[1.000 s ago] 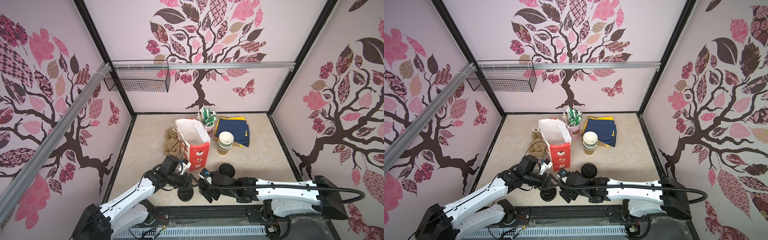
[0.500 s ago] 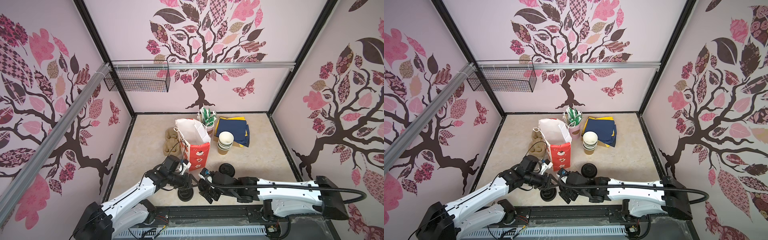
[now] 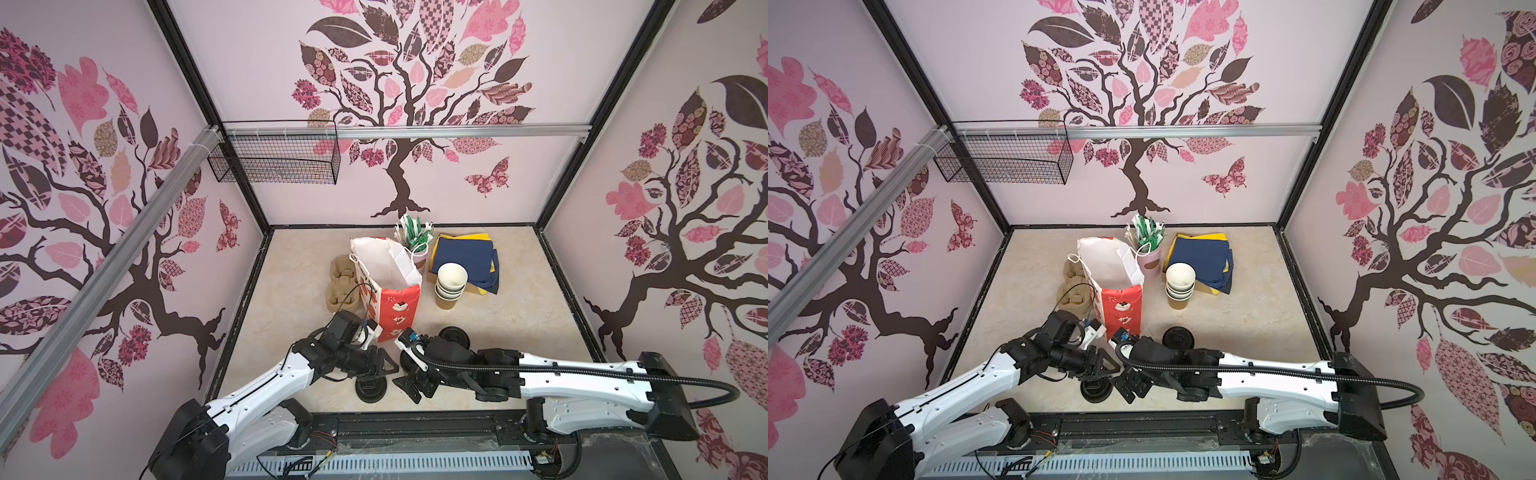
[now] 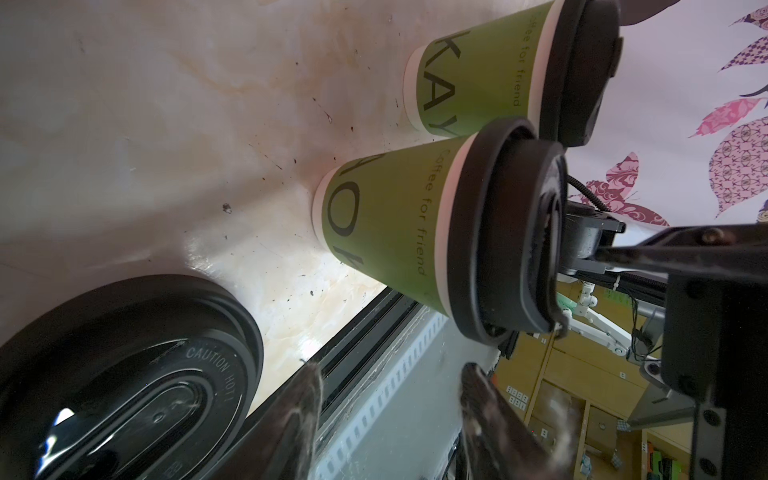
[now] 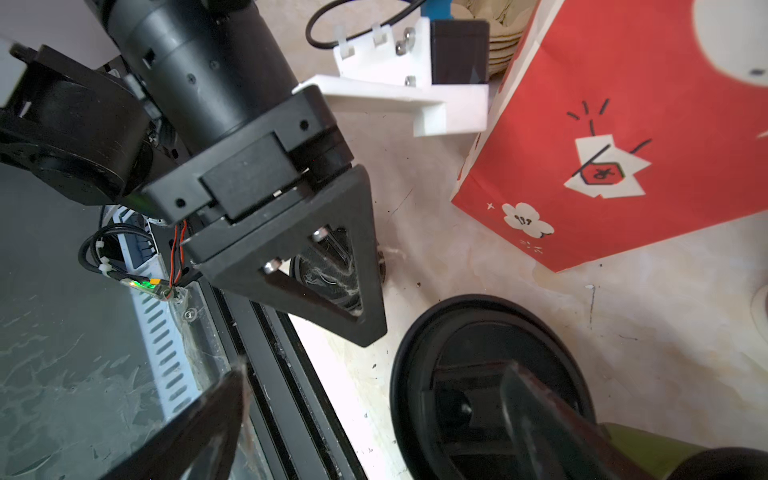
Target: Pack the takeout coffee
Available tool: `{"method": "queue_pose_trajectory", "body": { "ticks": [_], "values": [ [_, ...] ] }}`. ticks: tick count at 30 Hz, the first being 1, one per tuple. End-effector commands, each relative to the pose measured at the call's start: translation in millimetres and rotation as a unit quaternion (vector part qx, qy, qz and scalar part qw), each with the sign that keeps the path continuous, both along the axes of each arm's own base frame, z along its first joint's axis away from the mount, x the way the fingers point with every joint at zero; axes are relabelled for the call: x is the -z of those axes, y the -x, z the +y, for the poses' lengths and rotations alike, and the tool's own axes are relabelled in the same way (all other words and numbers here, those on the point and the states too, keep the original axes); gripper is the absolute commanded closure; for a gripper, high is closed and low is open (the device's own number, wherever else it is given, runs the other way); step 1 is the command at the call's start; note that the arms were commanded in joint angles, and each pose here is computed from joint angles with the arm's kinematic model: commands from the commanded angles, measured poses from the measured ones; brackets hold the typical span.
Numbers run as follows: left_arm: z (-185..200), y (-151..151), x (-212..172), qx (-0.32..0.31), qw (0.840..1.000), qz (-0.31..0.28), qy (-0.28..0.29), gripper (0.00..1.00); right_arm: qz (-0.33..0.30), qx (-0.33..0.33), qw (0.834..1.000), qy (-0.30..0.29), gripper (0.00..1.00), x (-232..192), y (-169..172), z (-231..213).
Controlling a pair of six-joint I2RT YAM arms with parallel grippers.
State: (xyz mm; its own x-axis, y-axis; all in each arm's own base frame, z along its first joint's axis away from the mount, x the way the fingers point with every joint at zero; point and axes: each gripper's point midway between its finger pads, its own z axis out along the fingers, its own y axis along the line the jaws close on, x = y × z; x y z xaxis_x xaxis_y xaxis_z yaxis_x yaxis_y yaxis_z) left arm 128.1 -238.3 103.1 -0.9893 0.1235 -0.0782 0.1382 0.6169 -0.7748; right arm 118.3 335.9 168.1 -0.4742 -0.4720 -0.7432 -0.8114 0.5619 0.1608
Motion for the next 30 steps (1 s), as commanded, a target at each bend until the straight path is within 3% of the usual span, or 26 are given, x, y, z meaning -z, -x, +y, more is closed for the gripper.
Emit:
{"method": "queue_pose_trajectory", "body": {
  "ticks": [1, 8, 14, 19, 26, 30],
  "values": [
    [-4.1, -2.9, -7.3, 0.011, 1.000, -0.017, 0.009, 0.43, 0.009, 0.021, 1.000, -0.021, 0.03, -21.1, -4.2, -3.8],
    [0.1, -2.7, -25.2, 0.010, 0.999, -0.049, 0.014, 0.43, 0.049, 0.096, 0.994, -0.016, 0.13, -57.7, -10.2, -33.0],
    [7.1, -4.7, -38.1, -0.007, 0.996, -0.083, 0.017, 0.43, 0.142, 0.194, 0.970, 0.046, 0.39, -37.8, -12.1, -84.0],
    [8.9, -5.9, -47.6, -0.007, 0.994, -0.106, 0.022, 0.46, 0.202, 0.208, 0.955, 0.065, 0.58, -20.9, -7.7, -84.6],
    [11.8, -5.2, -45.4, -0.003, 0.994, -0.109, 0.011, 0.49, 0.248, 0.212, 0.944, 0.043, 0.63, -3.3, -21.6, -66.7],
    [11.7, -5.7, -48.0, -0.002, 0.993, -0.116, 0.013, 0.49, 0.266, 0.208, 0.939, 0.062, 0.63, 15.5, -15.9, -67.5]
  ]
}}
